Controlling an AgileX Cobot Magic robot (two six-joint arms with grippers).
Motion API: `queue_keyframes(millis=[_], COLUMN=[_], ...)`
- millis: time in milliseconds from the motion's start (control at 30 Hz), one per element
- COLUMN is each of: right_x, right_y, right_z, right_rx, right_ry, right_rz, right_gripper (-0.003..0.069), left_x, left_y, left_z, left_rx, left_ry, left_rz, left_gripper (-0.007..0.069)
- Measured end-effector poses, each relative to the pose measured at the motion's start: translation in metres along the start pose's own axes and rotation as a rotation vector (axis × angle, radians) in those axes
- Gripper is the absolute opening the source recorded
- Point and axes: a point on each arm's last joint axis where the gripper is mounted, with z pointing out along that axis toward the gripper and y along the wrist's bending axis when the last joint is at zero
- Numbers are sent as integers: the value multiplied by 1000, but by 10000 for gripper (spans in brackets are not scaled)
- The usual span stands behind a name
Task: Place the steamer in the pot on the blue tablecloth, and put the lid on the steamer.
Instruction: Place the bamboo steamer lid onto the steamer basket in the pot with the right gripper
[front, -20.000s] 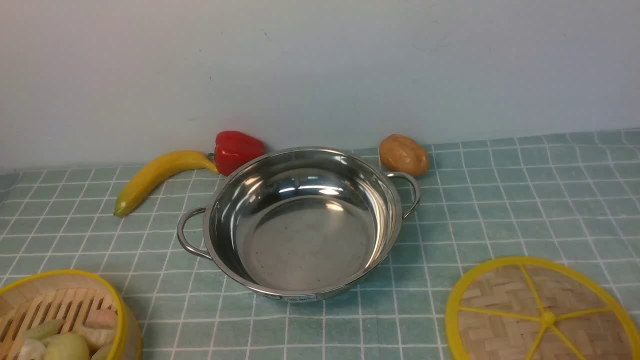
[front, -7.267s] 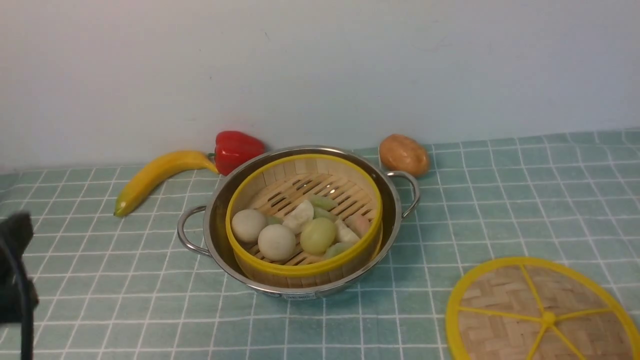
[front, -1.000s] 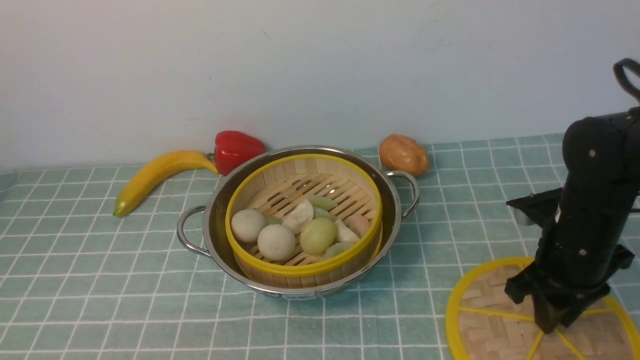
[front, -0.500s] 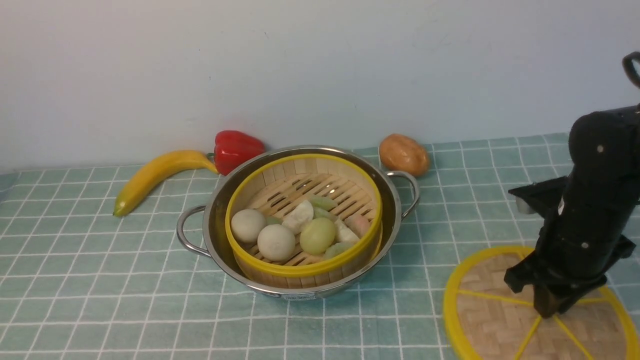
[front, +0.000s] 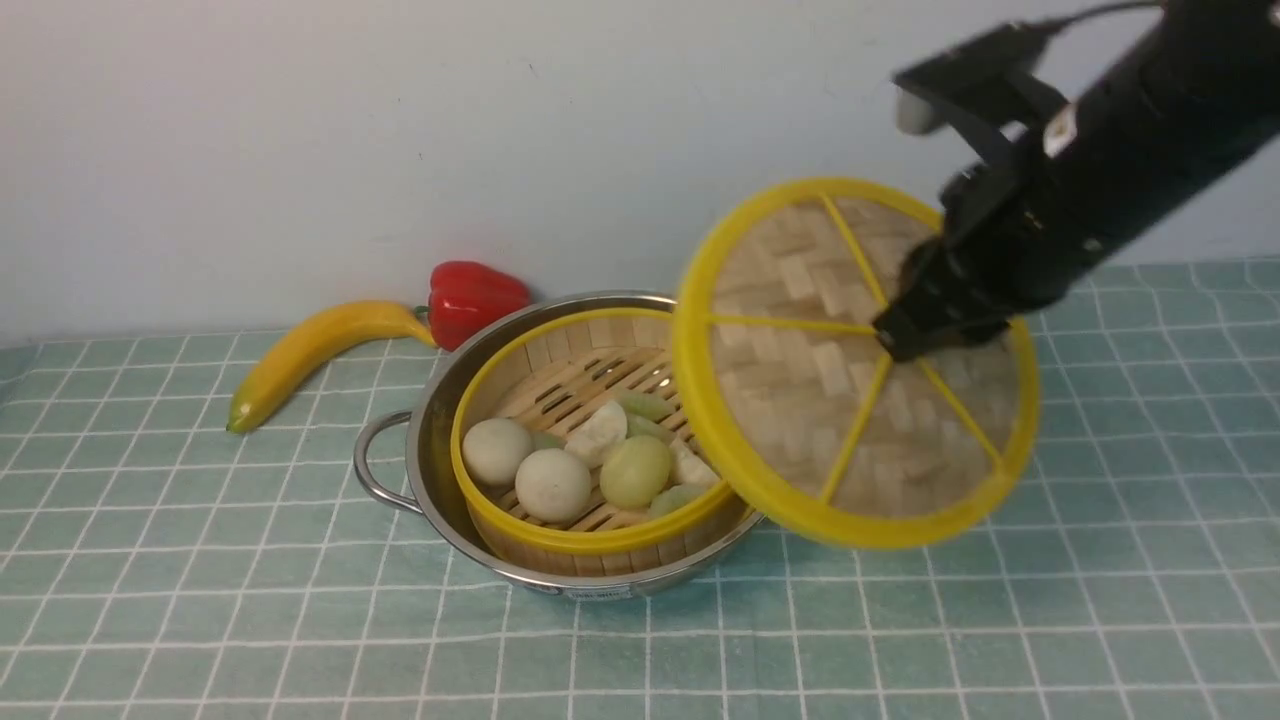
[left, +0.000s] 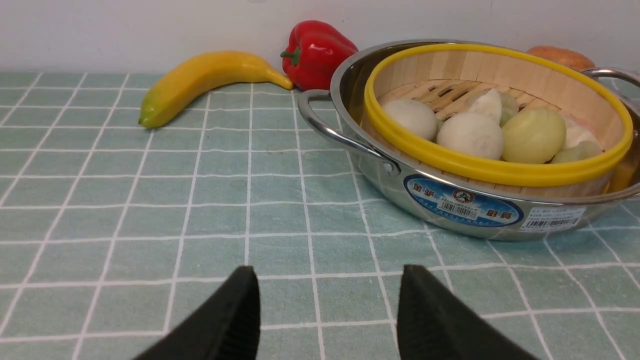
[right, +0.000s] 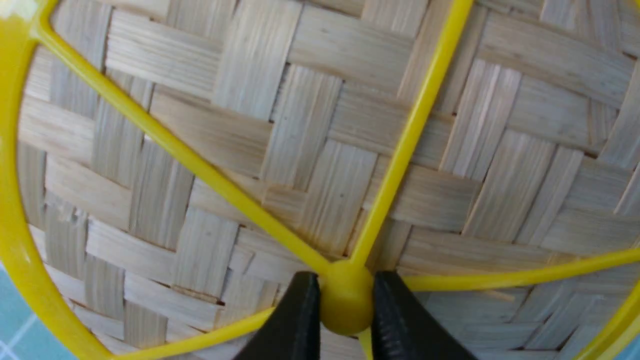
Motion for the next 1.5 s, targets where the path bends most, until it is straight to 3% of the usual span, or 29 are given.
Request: queue_keyframes(millis=[167,467,633,933,1500], right_x=[-44,-86,-88,-87,-84], right_y=[36,51,50,53,49], right_z=[19,81,107,111,128], right_rx=[-21,-29,-32,-74,-46], right_ry=[-10,-17,7,14,50], right_rz=[-183,-282,-286,-235,-227], right_gripper=[146,146,146,146,146], left_x=[0,0,0,0,0], left_y=[0,0,0,0,0], left_z=[0,0,0,0,0], left_rx=[0,0,0,0,0], left_ry=[0,0,0,0,0], left_rz=[0,0,0,0,1], left_gripper=[358,358,358,358,358])
